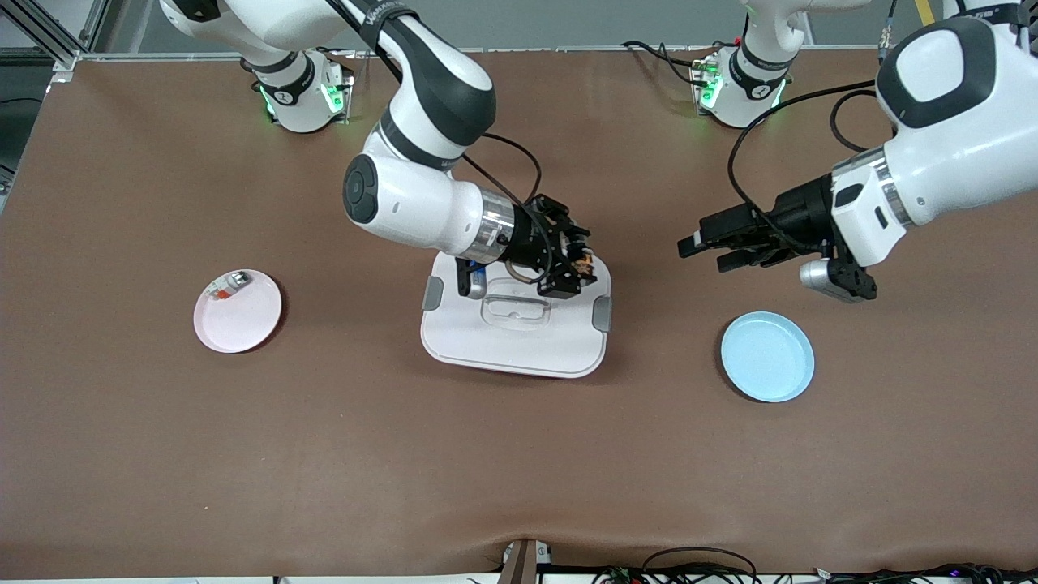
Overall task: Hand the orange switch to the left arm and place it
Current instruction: 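Carry the switch above the box toward the left gripper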
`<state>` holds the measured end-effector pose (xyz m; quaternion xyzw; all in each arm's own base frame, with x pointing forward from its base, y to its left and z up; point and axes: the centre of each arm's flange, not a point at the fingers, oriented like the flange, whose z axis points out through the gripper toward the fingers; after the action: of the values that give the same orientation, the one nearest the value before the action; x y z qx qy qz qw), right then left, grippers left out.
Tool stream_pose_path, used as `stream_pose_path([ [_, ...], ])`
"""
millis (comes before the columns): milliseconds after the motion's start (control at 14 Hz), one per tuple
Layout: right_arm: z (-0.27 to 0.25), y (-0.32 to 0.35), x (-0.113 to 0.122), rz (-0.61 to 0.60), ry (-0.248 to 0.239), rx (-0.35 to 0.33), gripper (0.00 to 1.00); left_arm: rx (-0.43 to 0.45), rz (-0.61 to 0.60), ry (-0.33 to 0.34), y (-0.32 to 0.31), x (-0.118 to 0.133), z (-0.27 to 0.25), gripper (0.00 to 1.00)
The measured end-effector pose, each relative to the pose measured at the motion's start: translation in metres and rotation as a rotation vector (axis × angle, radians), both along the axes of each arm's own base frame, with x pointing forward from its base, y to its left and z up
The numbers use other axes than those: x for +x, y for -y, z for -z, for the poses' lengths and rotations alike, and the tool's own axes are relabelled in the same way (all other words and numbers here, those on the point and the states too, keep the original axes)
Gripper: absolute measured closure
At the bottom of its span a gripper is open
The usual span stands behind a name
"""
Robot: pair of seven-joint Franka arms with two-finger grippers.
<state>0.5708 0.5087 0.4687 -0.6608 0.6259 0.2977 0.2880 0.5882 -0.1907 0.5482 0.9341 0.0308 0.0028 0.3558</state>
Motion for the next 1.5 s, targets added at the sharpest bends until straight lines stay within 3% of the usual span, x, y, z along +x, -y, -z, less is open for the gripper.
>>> stream_pose_path([
  [857, -0.025, -0.034, -0.002, 0.179, -0.004, 0.102, 0.27, -0.062, -0.036, 0.013, 0.036, 0.019, 0.043, 0.0],
  [1214, -0.028, -0.044, -0.002, 0.214, 0.002, 0.132, 0.27, -0.063, 0.022, 0.057, 0.052, 0.014, 0.04, 0.0],
  [1500, -0.028, -0.047, 0.002, 0.23, -0.003, 0.144, 0.27, -0.064, 0.149, 0.081, 0.055, 0.008, 0.044, 0.0],
])
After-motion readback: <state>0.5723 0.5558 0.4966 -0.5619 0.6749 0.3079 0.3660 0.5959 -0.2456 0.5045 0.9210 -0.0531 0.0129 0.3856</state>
